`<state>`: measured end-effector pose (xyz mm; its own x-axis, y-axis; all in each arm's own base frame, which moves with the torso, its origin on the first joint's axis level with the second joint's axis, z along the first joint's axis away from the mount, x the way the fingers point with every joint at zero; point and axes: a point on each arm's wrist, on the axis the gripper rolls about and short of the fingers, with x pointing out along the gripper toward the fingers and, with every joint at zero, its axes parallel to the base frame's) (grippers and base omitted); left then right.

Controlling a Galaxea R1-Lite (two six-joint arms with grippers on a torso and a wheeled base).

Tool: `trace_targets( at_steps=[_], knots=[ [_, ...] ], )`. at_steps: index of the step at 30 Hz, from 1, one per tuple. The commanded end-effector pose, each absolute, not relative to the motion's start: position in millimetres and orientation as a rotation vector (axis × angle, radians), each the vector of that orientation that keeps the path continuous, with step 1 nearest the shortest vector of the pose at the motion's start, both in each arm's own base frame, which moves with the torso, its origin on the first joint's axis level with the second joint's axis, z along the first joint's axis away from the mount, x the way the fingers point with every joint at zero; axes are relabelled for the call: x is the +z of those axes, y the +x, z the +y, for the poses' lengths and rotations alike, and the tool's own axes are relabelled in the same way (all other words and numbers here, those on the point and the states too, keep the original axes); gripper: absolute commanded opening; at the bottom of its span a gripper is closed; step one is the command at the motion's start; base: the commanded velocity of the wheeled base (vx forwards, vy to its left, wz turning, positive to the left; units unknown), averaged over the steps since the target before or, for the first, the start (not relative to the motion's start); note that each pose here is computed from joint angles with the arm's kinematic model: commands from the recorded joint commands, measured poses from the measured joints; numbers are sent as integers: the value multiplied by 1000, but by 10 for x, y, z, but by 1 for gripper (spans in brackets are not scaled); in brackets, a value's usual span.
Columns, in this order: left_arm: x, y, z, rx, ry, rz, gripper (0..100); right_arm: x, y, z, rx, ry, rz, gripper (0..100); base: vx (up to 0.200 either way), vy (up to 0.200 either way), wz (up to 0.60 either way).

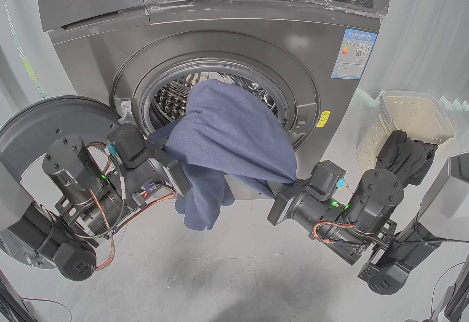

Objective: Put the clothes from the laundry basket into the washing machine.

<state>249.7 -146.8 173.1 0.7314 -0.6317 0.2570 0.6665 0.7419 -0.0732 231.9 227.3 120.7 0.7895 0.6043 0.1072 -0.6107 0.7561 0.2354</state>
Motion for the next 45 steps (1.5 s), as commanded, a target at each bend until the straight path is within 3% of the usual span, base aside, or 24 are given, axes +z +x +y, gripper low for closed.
trace_targets(
  at_steps=[1, 2, 8, 16, 25, 30, 36, 45],
  knots=[
    [1779, 2458, -1471, -725, -170, -242, 0, 1172, 2332, 2291, 664, 262, -13, 0, 0, 0, 0],
    [1775, 2461, -1471, -720, -172, -240, 0, 1185, 2334, 2287, 666, 265, -17, 100, 0, 0, 0],
    [1704, 2497, -1470, -705, -168, -213, 0, 1225, 2241, 2290, 701, 275, -13, 100, 0, 0, 0],
    [1424, 2657, -1469, -633, -153, -123, 0, 1034, 1844, 2178, 846, 181, 112, 100, 0, 0, 0],
    [1364, 2603, -1435, -630, -149, -90, 0, 1005, 1691, 2021, 893, 134, 146, 100, 0, 0, 0],
    [1318, 2561, -1417, -628, -137, -68, 0, 1057, 1718, 1971, 874, 141, 124, 100, 0, 0, 0],
    [1229, 2527, -1398, -624, -122, -29, 0, 999, 1984, 1795, 750, 141, 130, 100, 0, 0, 0],
    [1184, 2567, -1378, -609, -100, -21, 0, 994, 2019, 1758, 728, 143, 131, 100, 0, 0, 0]
  ],
)
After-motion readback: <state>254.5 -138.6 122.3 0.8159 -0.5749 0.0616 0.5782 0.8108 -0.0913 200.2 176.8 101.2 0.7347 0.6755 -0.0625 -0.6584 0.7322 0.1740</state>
